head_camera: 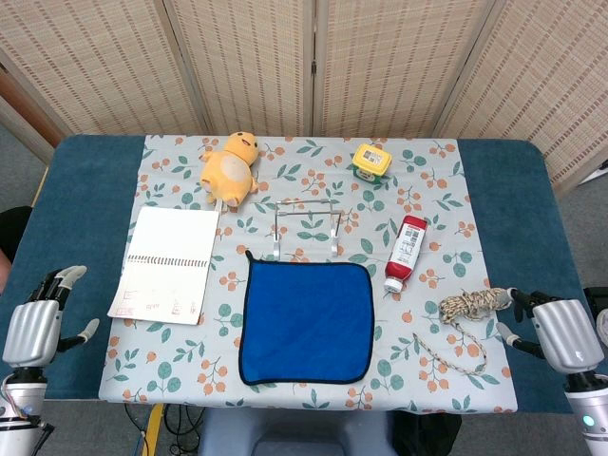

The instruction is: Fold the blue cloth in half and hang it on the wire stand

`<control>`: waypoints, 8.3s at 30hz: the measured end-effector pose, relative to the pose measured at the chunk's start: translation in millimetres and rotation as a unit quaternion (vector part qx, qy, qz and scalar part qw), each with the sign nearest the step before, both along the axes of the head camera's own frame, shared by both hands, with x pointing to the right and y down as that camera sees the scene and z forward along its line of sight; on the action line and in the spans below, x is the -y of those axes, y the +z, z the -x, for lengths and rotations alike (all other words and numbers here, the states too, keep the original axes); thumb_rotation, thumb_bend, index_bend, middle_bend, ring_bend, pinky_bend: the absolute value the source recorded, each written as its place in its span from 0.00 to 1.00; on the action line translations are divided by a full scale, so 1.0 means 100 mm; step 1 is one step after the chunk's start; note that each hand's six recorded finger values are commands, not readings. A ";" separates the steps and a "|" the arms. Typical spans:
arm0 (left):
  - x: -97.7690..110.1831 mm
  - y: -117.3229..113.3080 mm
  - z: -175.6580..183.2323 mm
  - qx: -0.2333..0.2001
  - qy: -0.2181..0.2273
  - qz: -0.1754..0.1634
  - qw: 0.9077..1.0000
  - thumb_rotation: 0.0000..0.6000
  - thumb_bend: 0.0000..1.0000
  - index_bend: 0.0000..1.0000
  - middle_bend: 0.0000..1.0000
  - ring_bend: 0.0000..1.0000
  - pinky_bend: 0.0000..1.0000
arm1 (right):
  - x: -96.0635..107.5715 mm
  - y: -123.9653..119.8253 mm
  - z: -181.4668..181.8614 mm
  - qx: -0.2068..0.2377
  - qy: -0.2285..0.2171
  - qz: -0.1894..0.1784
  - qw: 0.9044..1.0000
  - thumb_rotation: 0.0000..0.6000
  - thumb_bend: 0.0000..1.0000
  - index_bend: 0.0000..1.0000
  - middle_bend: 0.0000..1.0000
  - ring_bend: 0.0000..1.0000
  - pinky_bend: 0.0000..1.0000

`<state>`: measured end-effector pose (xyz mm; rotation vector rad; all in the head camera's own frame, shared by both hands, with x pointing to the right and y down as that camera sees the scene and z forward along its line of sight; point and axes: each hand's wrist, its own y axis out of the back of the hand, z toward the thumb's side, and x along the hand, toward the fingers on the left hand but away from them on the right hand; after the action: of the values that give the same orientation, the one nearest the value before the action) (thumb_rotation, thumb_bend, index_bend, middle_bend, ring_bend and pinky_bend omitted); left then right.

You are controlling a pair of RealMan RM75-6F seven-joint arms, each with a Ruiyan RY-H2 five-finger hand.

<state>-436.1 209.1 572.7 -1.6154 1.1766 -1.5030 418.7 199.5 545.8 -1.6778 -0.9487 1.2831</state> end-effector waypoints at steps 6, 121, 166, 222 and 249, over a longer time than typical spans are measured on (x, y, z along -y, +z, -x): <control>0.00 -0.01 0.00 -0.001 0.000 -0.001 1.000 1.00 0.23 0.15 0.17 0.13 0.27 | 0.00 -0.01 0.01 0.002 -0.001 -0.002 1.000 1.00 0.23 0.43 0.64 0.58 0.74; -0.57 1.10 -2.69 -0.149 0.476 0.115 0.859 1.00 0.45 0.50 0.87 0.82 0.97 | -0.64 1.15 1.83 0.054 -0.323 0.169 0.929 1.00 0.16 0.49 0.90 0.82 0.93; -0.43 1.02 -2.53 -0.163 0.436 0.112 0.878 1.00 0.45 0.50 0.87 0.82 0.97 | -0.58 1.46 2.32 0.069 -0.332 0.154 0.928 1.00 0.41 0.71 0.93 0.84 0.95; 0.85 1.26 -2.76 -0.056 0.368 0.102 0.922 1.00 0.44 0.52 0.85 0.78 0.97 | 0.53 1.33 2.00 0.047 -0.174 0.083 0.980 1.00 0.41 0.71 0.94 0.84 0.95; 1.17 1.61 -2.92 0.031 0.396 0.081 0.914 1.00 0.44 0.49 0.82 0.77 0.97 | 0.66 1.66 2.02 -0.030 -0.139 0.074 0.987 1.00 0.41 0.71 0.94 0.84 0.95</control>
<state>-143.8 91.9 733.3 -1.8187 0.2677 -1.1031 217.1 133.7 712.0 -1.8003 -0.5699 1.2299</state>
